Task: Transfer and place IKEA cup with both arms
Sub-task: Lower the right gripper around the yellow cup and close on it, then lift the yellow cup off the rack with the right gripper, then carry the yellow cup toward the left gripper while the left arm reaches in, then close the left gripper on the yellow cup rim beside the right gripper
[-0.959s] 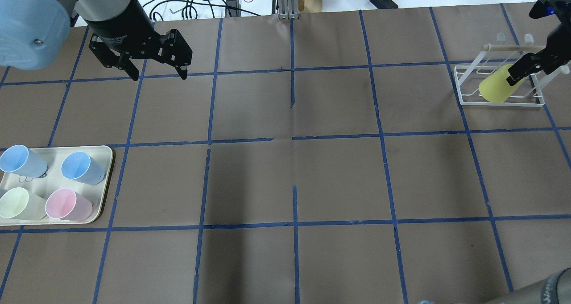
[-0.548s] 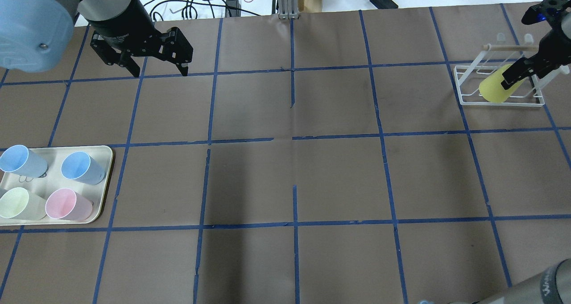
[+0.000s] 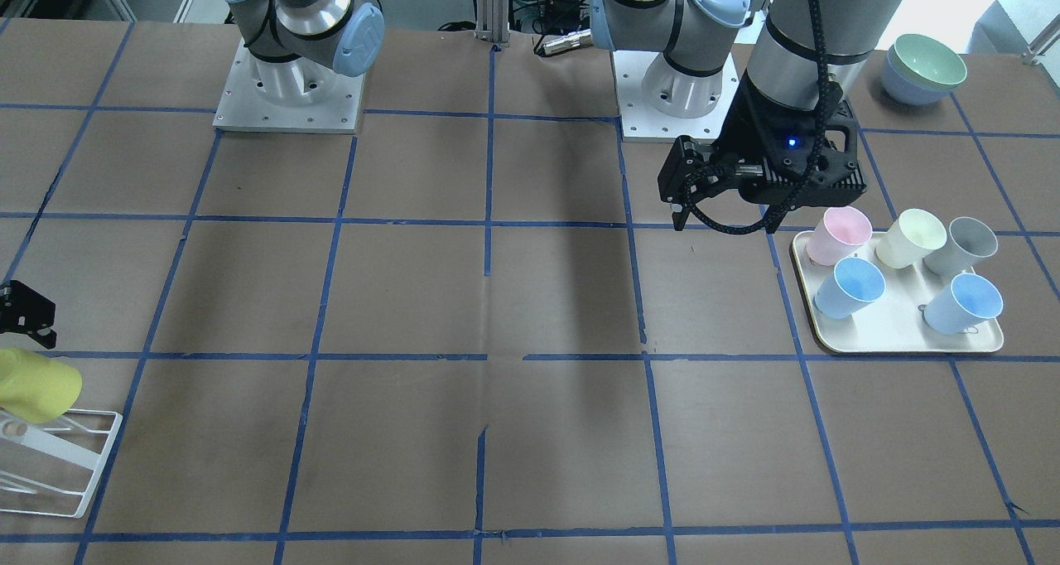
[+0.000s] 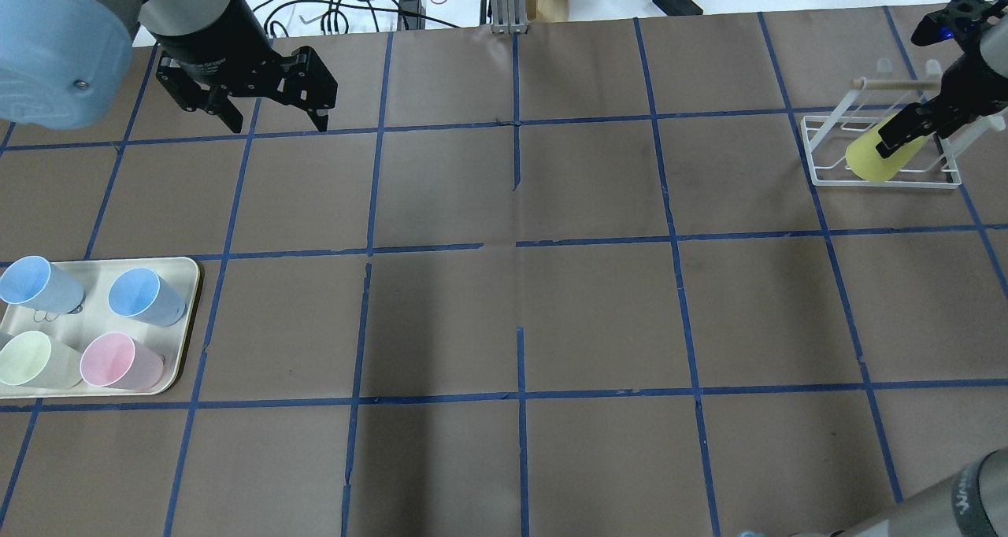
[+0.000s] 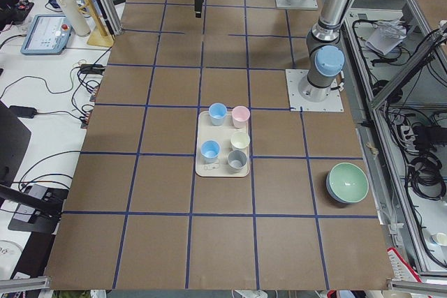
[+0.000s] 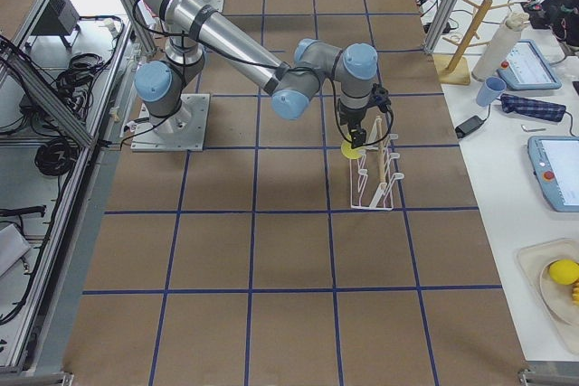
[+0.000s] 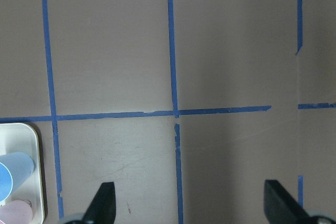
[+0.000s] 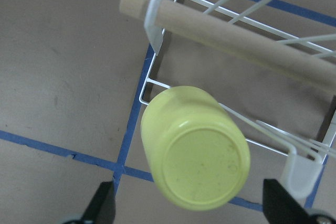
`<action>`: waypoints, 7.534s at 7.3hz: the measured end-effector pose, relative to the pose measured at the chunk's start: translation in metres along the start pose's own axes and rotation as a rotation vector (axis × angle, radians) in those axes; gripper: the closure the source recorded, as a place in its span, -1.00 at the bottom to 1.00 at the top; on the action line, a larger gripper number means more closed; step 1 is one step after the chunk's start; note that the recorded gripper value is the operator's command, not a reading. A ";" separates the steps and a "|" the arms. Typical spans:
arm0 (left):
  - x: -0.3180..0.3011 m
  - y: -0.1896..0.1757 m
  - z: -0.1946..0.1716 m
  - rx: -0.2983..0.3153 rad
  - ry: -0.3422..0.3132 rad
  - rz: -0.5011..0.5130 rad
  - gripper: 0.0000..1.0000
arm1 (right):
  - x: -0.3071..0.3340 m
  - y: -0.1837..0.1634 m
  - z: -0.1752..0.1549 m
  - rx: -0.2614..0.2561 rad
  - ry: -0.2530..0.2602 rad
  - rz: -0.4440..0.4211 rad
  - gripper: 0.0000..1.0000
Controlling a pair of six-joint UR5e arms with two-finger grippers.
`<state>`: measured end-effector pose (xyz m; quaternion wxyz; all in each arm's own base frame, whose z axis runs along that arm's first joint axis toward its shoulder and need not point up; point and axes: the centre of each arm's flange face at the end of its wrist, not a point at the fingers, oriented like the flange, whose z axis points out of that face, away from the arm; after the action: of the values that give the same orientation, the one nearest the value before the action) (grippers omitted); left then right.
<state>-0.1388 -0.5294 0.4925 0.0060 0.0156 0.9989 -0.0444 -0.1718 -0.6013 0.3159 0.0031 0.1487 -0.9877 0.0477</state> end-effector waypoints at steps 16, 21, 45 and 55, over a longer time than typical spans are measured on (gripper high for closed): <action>0.000 0.000 -0.001 0.001 0.002 0.000 -1.00 | 0.003 -0.004 -0.015 0.027 0.027 -0.002 0.55; 0.000 0.000 0.000 0.001 0.002 0.000 -1.00 | -0.005 0.008 -0.059 0.017 0.070 -0.002 0.55; -0.031 0.018 0.011 -0.022 1.325 -0.340 -1.00 | -0.402 -0.037 -0.127 0.126 -1.573 0.376 0.62; 0.006 0.036 -0.017 -0.009 1.410 -0.277 0.25 | -0.409 -0.036 -0.126 0.081 -1.602 0.409 0.61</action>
<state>-0.1435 -0.4919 0.5063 -0.6464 -0.0865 0.7578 -0.0201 0.2290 -0.5035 0.4361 -0.7160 -0.0452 -0.6957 -0.0374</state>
